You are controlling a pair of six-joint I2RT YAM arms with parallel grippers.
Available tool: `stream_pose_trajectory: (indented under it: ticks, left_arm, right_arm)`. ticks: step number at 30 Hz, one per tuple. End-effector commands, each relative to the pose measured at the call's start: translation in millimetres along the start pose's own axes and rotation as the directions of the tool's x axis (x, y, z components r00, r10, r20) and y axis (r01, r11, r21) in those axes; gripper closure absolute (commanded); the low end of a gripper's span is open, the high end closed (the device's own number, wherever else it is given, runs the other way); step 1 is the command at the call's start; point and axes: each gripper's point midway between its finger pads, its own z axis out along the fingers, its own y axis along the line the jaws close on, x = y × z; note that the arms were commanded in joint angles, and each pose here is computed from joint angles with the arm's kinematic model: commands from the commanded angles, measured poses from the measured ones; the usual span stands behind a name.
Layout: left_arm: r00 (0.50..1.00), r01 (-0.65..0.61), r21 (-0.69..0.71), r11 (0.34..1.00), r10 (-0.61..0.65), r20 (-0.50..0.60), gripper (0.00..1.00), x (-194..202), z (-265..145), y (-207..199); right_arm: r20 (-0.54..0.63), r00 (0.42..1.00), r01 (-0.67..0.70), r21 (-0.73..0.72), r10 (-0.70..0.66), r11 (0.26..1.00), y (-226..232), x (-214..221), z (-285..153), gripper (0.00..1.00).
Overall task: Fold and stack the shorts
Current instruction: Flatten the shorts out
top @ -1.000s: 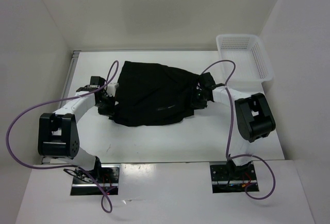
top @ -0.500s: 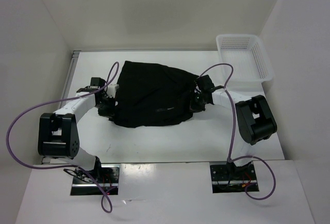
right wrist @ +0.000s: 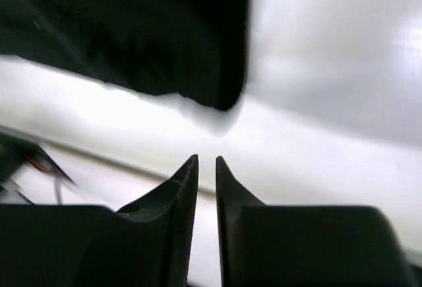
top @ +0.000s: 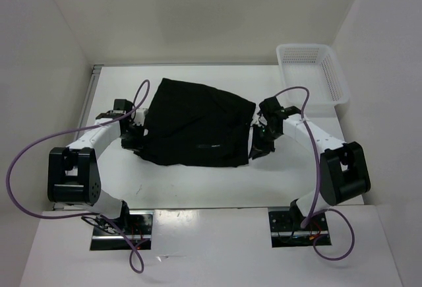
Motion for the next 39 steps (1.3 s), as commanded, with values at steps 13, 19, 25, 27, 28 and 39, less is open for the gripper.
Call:
stream_pose_trajectory:
  ticks: [13,19,25,27,28,39]
  left_arm:
    - [1.0,-0.008,0.025,1.0,0.009,-0.021,0.96,13,-3,-7]
    - [1.0,-0.01,0.024,1.0,0.01,-0.012,0.96,12,-1,-7]
    - [1.0,-0.01,0.034,0.999,0.01,-0.011,0.96,12,-1,-9]
    - [1.0,-0.012,0.033,0.999,0.012,-0.002,0.96,10,0,-8]
    - [1.0,-0.012,0.033,0.999,0.012,-0.002,0.96,10,0,-8]
    - [1.0,-0.012,0.042,0.999,0.012,-0.001,0.96,10,0,-10]
  right_arm:
    - [0.181,0.983,-0.035,-0.014,0.037,0.999,4,-58,14,0.44]
    - [0.228,0.974,-0.008,0.037,-0.001,0.999,2,-76,33,0.57]
    - [0.199,0.98,0.022,0.025,-0.027,0.999,2,-73,53,0.55]
    - [0.214,0.976,0.042,0.001,-0.041,0.999,8,-73,58,0.55]
    - [0.224,0.973,0.059,-0.012,-0.055,0.998,11,-76,58,0.55]
    - [0.1,0.992,0.081,-0.06,-0.075,0.995,4,-34,73,0.59]
